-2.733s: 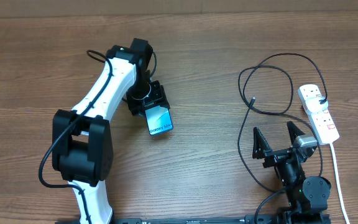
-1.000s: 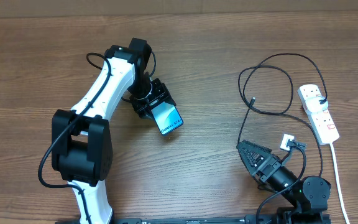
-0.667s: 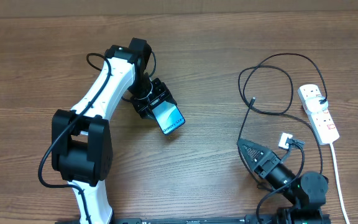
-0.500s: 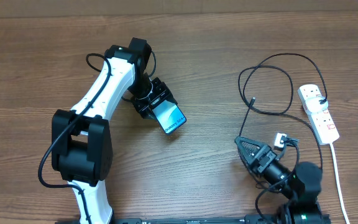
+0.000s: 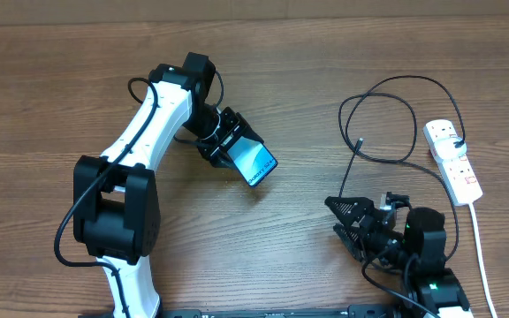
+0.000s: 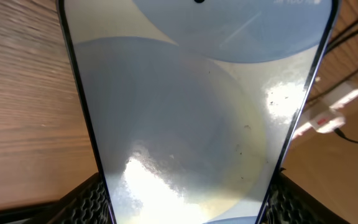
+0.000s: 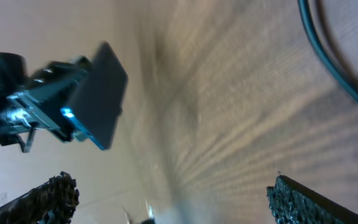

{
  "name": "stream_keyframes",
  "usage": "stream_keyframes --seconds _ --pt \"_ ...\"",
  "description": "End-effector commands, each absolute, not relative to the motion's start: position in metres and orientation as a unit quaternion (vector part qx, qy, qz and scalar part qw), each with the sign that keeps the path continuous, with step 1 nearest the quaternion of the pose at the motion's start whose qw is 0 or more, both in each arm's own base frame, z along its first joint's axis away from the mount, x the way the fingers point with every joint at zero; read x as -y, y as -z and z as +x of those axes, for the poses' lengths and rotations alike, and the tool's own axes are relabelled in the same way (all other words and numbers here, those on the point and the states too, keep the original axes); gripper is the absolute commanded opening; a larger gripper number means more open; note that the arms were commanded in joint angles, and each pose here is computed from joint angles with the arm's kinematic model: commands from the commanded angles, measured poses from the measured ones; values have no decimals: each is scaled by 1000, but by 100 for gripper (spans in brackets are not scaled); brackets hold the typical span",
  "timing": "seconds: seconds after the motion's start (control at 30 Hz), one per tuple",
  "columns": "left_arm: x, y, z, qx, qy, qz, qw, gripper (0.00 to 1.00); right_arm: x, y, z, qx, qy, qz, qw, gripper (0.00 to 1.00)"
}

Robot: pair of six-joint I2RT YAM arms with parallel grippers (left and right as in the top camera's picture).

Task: Plug charger to phone and switch on socket
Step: 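Move the right gripper toward the phone held by the left gripper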

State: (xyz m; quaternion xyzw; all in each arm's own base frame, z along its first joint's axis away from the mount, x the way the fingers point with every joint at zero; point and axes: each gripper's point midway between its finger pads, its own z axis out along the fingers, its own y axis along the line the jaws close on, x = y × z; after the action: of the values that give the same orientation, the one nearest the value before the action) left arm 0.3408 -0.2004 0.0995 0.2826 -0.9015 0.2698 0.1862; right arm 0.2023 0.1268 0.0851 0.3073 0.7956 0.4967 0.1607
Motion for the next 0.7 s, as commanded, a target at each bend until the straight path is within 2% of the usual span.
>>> stream_keyframes --seconds 0.0,0.17,0.33,0.43,0.67 --pt "216 -119 345 880 -325 279 206 60 -135 -104 206 -806 -491 287 162 100" --pt "218 -121 345 877 -331 278 210 60 -157 -145 215 -790 -536 215 204 100" --pt "219 -121 346 877 -333 277 207 60 -160 -176 234 -768 -537 163 310 100" --pt "219 -121 350 879 -337 273 199 60 -154 -174 247 -775 -484 148 379 100" --pt "220 -120 358 883 -342 266 180 60 -167 -160 261 -786 -454 159 388 100"
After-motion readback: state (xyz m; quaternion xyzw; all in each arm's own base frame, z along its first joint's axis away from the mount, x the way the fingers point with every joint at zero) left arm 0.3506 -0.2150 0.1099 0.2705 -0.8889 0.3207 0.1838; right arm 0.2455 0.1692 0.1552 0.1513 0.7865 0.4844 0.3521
